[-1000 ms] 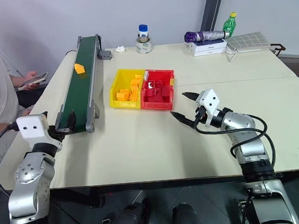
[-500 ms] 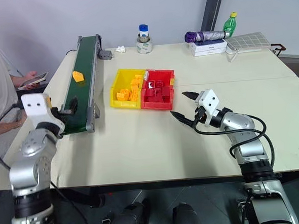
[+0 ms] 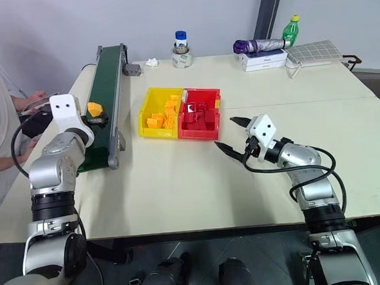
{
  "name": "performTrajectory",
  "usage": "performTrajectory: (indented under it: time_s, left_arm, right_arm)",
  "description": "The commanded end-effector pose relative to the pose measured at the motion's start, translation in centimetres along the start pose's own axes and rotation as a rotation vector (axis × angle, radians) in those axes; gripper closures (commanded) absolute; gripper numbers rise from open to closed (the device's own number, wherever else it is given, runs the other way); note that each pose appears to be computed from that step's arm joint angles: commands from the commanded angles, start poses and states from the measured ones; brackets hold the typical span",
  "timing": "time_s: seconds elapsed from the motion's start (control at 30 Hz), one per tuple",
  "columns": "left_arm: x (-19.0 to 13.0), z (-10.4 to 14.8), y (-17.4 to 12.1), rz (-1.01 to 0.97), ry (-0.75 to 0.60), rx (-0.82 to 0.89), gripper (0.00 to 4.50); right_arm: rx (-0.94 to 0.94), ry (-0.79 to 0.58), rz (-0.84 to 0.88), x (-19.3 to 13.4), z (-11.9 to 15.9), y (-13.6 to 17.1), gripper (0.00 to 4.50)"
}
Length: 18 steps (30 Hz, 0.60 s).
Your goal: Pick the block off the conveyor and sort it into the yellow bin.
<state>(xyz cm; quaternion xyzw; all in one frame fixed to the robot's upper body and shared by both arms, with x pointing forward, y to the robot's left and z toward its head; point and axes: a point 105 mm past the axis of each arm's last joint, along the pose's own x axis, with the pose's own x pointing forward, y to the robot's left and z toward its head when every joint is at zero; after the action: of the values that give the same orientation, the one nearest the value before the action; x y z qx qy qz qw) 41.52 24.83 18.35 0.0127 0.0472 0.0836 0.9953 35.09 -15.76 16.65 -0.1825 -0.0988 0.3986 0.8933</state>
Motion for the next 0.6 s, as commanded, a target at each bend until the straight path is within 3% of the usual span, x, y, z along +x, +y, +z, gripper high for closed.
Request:
performTrajectory:
  time_s: [0.03,0.3,0.33,0.37,0.53,0.6]
  left_arm:
    - [0.0,1.9,-0.1,-0.001,-0.057,-0.008,0.06]
    - [-0.1,0.8,0.0,0.023,-0.021,-0.002,0.06]
    - [-0.1,0.6,0.1,0.031,-0.015,0.0,0.56]
    - [-0.2,0.2,0.0,0.024,0.001,-0.017,0.8]
    - [-0.4,-0.2,-0.2,0.025,0.02,-0.052,3.26]
    - [-0.5,1.1,-0.2,0.025,-0.032,-0.044,3.2]
  right_arm:
    - [-0.038,-0.047,-0.017,-0.2,1.6,-0.4,0.0]
    - [-0.038,-0.044,-0.02,-0.1,1.5,-0.5,0.0]
    - [-0.039,-0.044,-0.02,-0.2,1.5,-0.4,0.0]
    - [-0.039,-0.044,-0.021,-0.2,1.5,-0.5,0.0]
    - [-0.041,-0.043,-0.027,-0.2,1.5,-0.6,0.0]
    - [-0.041,-0.043,-0.027,-0.2,1.5,-0.6,0.0]
